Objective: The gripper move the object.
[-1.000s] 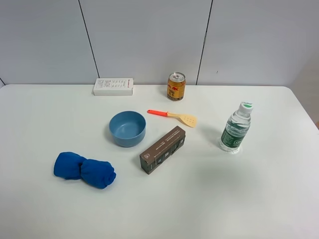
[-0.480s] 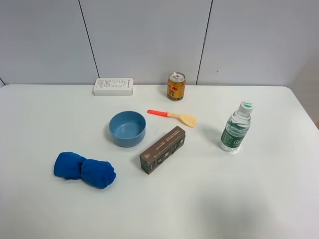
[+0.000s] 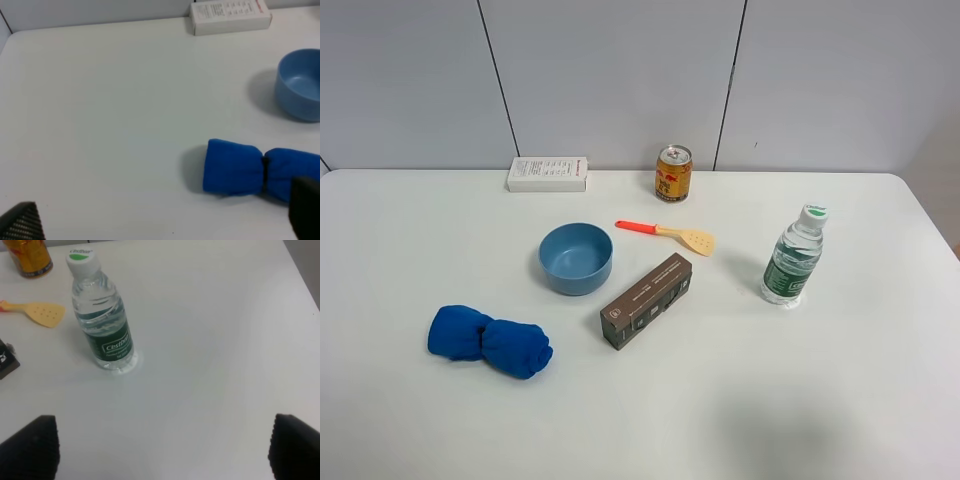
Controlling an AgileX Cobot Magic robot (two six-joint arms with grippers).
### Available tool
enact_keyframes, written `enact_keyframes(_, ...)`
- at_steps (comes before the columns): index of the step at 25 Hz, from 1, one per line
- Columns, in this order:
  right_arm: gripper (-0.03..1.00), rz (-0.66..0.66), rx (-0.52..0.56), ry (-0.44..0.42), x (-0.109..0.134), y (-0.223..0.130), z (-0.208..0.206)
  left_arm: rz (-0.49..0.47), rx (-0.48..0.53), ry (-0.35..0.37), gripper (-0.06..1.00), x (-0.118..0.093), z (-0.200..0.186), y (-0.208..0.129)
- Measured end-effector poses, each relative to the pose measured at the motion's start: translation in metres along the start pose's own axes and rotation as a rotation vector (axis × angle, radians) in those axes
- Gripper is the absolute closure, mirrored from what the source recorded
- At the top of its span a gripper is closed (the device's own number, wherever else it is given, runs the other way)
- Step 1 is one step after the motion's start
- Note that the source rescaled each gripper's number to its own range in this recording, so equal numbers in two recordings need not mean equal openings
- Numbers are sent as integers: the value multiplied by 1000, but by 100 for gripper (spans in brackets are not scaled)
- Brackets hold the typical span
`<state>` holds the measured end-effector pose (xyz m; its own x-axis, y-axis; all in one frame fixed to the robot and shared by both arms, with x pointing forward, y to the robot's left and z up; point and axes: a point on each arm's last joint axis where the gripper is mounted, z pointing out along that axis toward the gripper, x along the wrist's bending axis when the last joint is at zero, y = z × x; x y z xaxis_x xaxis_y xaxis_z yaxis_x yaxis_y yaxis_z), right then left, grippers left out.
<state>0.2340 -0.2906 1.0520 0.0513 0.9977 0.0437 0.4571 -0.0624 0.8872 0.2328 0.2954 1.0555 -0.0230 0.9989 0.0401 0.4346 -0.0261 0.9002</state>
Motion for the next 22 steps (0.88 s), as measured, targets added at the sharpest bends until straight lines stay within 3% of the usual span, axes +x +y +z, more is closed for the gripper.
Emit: enact_keyframes(22,23,-77,0,7,0,0,0,0,0,0,-6,0,0,0)
